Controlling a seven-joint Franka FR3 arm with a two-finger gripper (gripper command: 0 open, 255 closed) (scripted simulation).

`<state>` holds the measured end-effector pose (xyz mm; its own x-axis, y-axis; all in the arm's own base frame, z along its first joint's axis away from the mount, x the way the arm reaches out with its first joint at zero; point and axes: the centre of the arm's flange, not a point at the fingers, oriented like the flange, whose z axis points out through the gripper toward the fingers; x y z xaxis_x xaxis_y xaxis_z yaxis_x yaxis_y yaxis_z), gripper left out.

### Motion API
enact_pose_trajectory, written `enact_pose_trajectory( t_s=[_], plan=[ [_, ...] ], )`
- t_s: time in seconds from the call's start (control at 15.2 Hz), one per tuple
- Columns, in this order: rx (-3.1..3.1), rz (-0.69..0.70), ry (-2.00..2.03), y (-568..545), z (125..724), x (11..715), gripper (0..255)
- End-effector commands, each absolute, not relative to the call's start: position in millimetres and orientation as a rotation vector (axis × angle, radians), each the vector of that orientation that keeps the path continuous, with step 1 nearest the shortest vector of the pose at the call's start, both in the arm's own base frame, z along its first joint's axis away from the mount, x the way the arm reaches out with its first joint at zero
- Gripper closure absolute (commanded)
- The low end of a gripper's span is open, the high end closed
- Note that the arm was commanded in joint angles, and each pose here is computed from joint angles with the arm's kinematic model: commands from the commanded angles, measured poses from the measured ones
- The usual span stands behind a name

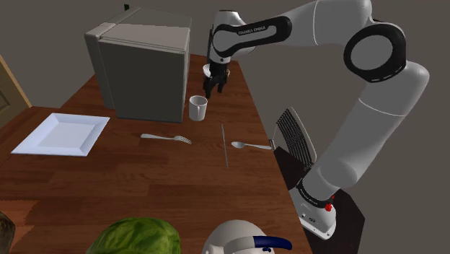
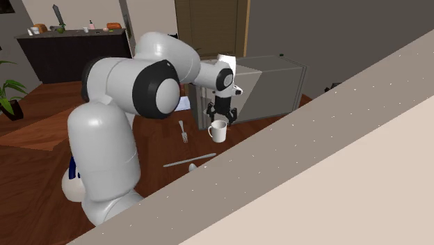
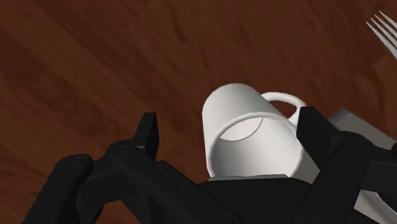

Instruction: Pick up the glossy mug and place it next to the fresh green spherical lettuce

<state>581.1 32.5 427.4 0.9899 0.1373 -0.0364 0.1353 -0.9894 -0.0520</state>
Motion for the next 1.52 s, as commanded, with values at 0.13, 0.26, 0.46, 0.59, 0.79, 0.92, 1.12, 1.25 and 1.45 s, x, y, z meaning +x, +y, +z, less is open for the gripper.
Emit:
enact_pose_trajectory(
  t_s=[0.13,0.26,0.46,0.59,0.79,0.92,1.12,1.25,1.45],
  plan=[
    [-3.087,0.06,-0.205,34.3,399.4,627.8,0],
    [-3.088,0.06,-0.203,35.1,388.4,644.5,0],
    [-3.088,0.06,-0.203,35.8,372.6,643.8,0],
    [-3.088,0.06,-0.203,36.3,362.1,643.4,0],
    [-3.088,0.06,-0.203,36.9,348.5,642.7,0],
    [-3.088,0.06,-0.203,36.9,348.5,642.8,0],
    [-3.088,0.06,-0.203,36.9,348.5,642.8,0],
    [-3.088,0.06,-0.203,36.9,348.5,642.8,0],
    [-3.088,0.06,-0.203,36.9,348.5,642.8,255]
  ],
)
